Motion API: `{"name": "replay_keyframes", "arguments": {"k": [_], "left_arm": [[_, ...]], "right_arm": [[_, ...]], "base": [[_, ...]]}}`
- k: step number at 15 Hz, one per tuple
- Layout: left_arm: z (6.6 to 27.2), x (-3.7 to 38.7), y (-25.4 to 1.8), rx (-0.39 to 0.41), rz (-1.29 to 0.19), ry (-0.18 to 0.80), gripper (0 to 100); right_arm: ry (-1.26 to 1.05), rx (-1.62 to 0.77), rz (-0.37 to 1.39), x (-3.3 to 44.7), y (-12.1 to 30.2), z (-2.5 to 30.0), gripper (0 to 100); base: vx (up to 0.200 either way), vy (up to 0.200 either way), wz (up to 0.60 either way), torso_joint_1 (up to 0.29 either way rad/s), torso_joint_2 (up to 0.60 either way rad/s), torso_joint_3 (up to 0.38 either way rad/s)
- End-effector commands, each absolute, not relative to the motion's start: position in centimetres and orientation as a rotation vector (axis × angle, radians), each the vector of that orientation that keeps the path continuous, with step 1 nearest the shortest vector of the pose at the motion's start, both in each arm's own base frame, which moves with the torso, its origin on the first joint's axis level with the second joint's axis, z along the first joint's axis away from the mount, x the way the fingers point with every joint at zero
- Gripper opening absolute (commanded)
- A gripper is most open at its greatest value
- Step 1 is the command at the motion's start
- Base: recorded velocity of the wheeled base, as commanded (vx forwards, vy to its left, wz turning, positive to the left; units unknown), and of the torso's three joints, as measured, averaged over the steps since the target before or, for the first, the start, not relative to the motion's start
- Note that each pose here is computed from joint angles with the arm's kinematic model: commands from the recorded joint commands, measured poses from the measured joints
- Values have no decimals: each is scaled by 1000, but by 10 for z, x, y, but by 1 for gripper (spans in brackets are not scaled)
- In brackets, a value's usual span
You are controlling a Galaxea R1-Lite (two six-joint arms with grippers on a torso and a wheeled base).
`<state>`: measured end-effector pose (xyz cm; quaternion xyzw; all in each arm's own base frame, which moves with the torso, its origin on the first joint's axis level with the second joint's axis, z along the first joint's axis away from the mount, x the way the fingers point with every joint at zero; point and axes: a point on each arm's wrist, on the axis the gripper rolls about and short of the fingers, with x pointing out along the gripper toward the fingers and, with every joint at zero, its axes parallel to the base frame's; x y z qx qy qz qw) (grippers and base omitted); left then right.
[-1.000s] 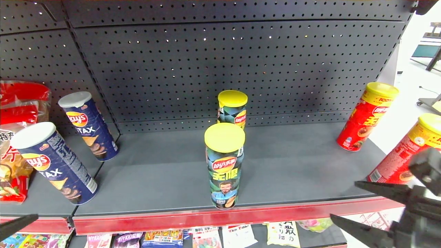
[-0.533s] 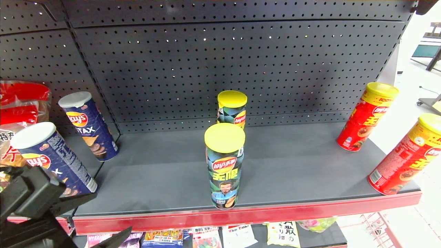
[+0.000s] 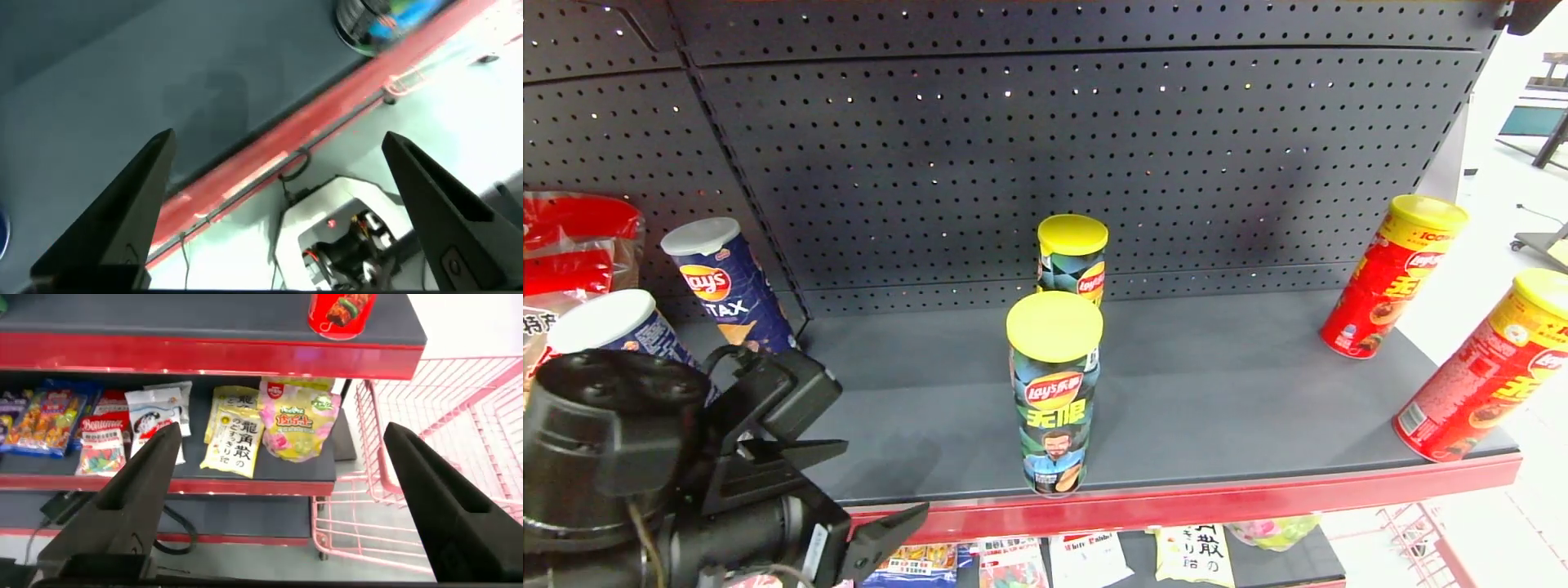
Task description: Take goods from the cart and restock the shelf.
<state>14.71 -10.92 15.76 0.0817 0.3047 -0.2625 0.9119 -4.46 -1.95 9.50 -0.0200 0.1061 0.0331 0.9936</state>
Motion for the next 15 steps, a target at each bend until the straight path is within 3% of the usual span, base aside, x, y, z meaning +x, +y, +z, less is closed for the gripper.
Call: {"name": "replay_keyframes", "arguments": {"k": [1, 5, 15], "left_arm": [[141, 165, -124, 198, -525, 693, 100], [124, 188, -147, 219, -513, 694, 100], [119, 217, -168, 236, -461, 689, 100]], "right_arm": [[209, -35, 66, -45, -20, 93, 100], [211, -24, 70, -45, -20, 93, 100], [211, -27, 70, -45, -20, 93, 100]], "base": [[0, 0, 0, 0, 0, 0], [0, 0, 0, 0, 0, 0], [0, 0, 0, 0, 0, 0]]}}
